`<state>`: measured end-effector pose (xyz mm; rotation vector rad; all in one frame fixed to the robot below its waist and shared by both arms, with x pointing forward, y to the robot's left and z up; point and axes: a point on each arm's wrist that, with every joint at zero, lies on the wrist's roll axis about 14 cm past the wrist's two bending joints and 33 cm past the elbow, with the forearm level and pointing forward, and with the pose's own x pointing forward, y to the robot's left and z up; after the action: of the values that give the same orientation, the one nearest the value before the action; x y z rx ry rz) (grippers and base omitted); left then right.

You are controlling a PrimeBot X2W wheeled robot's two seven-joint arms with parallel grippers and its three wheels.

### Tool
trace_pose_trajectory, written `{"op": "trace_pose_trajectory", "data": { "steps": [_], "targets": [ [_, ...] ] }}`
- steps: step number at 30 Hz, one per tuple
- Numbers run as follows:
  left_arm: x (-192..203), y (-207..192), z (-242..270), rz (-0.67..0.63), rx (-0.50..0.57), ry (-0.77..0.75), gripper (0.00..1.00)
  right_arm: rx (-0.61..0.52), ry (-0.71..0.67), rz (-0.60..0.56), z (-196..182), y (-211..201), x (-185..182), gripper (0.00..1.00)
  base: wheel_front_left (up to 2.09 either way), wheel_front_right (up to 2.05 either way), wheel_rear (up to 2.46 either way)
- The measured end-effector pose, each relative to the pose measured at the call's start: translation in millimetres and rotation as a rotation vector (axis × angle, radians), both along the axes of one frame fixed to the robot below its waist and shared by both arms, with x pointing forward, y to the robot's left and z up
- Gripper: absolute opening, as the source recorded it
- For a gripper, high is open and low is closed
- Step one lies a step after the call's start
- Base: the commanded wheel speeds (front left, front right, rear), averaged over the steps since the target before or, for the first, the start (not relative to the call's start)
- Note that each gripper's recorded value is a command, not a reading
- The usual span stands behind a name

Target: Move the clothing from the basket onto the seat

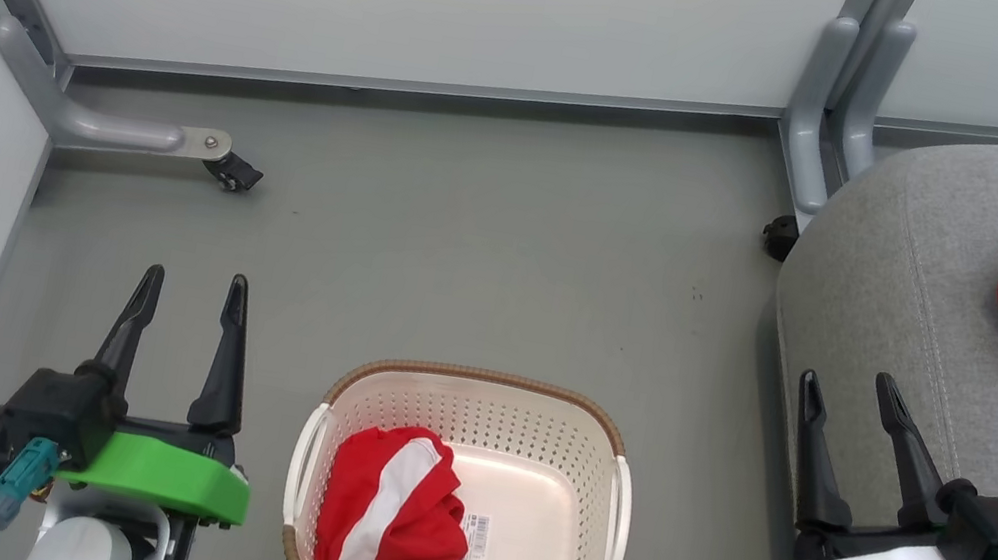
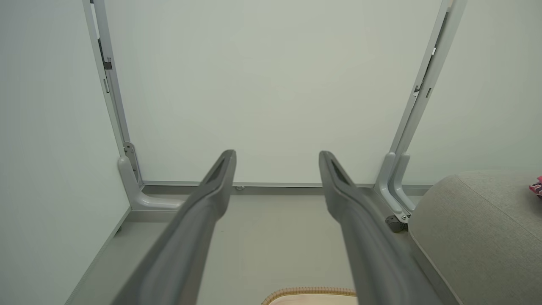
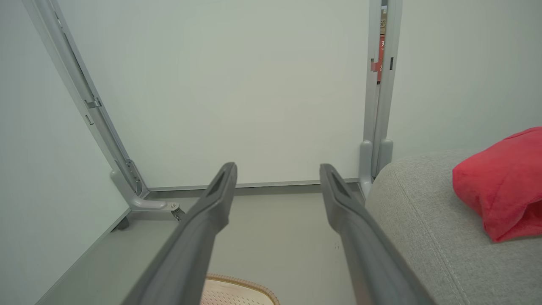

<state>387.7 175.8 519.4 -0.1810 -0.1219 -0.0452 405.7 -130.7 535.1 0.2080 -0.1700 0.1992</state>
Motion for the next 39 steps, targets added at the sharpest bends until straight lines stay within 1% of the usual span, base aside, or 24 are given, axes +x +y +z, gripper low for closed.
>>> {"op": "trace_pose_trajectory", "data": {
  "steps": [13, 29, 35, 39],
  "targets": [
    [-10.0, 6.7, 0.5, 0.02, 0.003, -0.001, 1.0, -0.003, 0.001, 0.014, 0.5, 5.0, -3.2, 1.0, 0.0, 0.0, 0.0],
    [-7.4, 2.9, -2.5, 0.006, 0.008, 0.007, 1.0, -0.003, 0.011, 0.007, -3.1, 2.4, -3.5, 1.0, 0.0, 0.0, 0.0],
    [9.3, -7.5, -2.3, -0.034, 0.033, 0.007, 1.0, 0.0, -0.002, 0.007, 0.7, 2.4, 3.5, 1.0, 0.0, 0.0, 0.0],
    [26.6, -21.9, -8.2, -0.092, 0.061, 0.025, 1.0, 0.0, -0.025, 0.004, 7.6, 1.9, 11.7, 1.0, 0.0, 0.0, 0.0]
  ]
}}
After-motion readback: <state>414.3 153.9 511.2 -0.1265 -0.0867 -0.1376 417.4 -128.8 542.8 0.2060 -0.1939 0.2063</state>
